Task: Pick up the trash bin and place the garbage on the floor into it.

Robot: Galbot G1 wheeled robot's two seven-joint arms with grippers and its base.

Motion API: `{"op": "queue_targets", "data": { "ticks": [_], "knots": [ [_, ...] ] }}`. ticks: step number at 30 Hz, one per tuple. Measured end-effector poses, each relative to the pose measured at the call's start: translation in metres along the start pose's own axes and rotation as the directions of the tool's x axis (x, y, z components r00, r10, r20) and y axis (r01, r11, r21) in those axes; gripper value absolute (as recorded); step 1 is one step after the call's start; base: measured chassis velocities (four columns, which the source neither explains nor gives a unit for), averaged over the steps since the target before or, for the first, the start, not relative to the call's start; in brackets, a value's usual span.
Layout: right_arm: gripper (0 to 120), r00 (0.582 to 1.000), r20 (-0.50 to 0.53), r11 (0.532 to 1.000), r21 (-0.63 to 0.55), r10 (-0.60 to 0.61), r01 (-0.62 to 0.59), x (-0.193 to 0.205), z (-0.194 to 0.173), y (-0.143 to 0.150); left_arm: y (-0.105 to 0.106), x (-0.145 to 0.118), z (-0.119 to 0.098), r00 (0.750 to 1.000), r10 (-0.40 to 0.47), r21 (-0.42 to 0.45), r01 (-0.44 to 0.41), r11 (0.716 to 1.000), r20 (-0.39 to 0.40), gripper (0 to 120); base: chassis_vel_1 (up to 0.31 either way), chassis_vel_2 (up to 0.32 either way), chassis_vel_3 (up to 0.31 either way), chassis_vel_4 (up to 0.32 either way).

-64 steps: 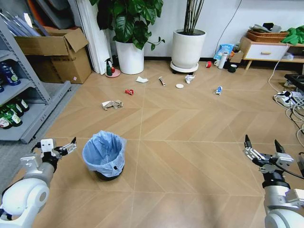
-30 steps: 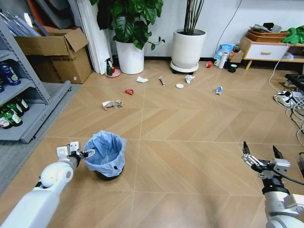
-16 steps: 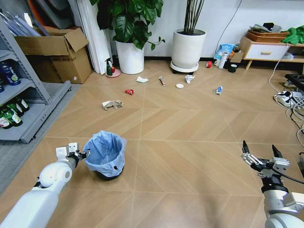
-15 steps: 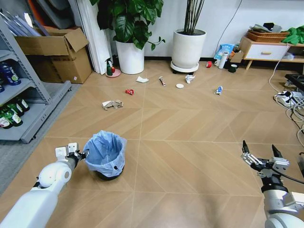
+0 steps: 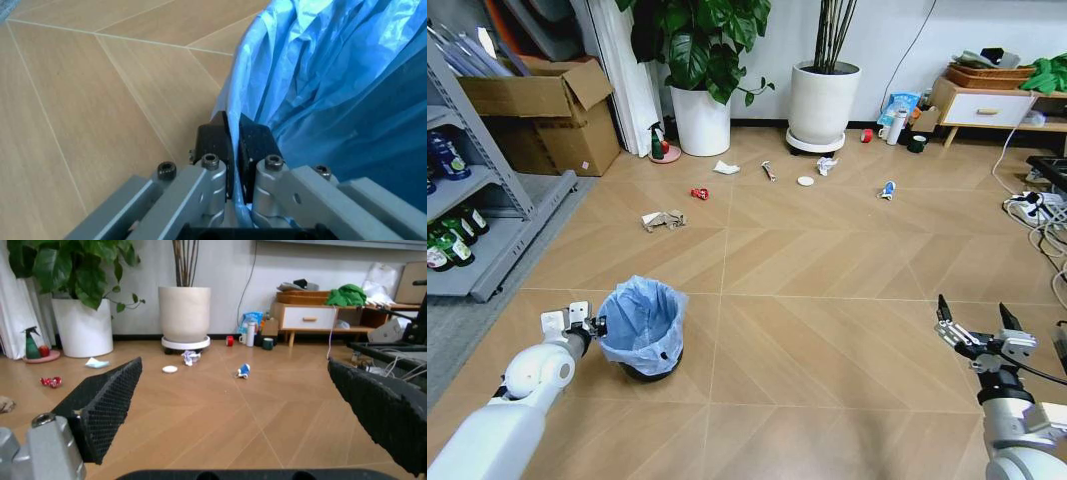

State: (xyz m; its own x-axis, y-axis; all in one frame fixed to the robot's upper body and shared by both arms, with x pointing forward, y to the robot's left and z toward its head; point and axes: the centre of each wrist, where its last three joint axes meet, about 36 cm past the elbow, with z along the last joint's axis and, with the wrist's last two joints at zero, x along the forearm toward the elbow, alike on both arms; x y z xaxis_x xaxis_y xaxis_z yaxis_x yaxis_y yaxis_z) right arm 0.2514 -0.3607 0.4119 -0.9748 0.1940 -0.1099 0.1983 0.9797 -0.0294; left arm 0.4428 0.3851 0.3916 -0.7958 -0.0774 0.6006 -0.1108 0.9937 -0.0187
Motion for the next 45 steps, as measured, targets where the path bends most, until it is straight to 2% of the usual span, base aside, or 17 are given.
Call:
{"op": "queue_targets", "data": {
  "ticks": [7,11,12,15,19,30,45],
  "knots": [
    [100,1.0,-0.001,1.0,0.014,-0.005,0.005,0.001,0.004,-0.002,0.005,0.016,-0.006,0.999,-0.005,0.024,0.004,1.0,0.051,0,0.0,0.0,0.0,0.0],
    [100,1.0,0.017,1.0,0.03,-0.007,0.006,0.004,0.011,-0.005,0.011,0.052,-0.023,0.979,0.006,0.026,-0.012,1.0,0.205,0,0.0,0.0,0.0,0.0],
    [100,1.0,0.017,1.0,0.03,-0.007,0.006,0.004,0.011,-0.005,0.011,0.052,-0.023,0.979,0.006,0.026,-0.012,1.0,0.205,0,0.0,0.0,0.0,0.0],
    [100,1.0,0.014,0.999,0.036,-0.006,0.005,0.005,0.014,-0.006,0.012,0.078,-0.028,0.95,0.003,0.021,-0.01,1.0,0.313,0,0.0,0.0,0.0,0.0],
    [100,1.0,0.014,0.999,0.037,-0.008,0.007,0.008,0.015,-0.007,0.008,0.09,-0.025,0.937,0.01,0.013,-0.016,1.0,0.349,0,0.0,0.0,0.0,0.0],
    [100,0.999,0.019,0.999,0.026,-0.026,0.026,0.008,0.018,-0.008,0.011,0.115,-0.027,0.924,-0.001,0.007,-0.002,1.0,0.383,0,0.0,0.0,0.0,0.0],
    [100,1.0,0.023,1.0,0.02,-0.019,0.018,0.009,0.02,-0.01,0.001,0.11,-0.012,0.938,0.015,0.01,-0.02,1.0,0.347,0,-0.001,0.06,0.007,-0.072]
  ]
}}
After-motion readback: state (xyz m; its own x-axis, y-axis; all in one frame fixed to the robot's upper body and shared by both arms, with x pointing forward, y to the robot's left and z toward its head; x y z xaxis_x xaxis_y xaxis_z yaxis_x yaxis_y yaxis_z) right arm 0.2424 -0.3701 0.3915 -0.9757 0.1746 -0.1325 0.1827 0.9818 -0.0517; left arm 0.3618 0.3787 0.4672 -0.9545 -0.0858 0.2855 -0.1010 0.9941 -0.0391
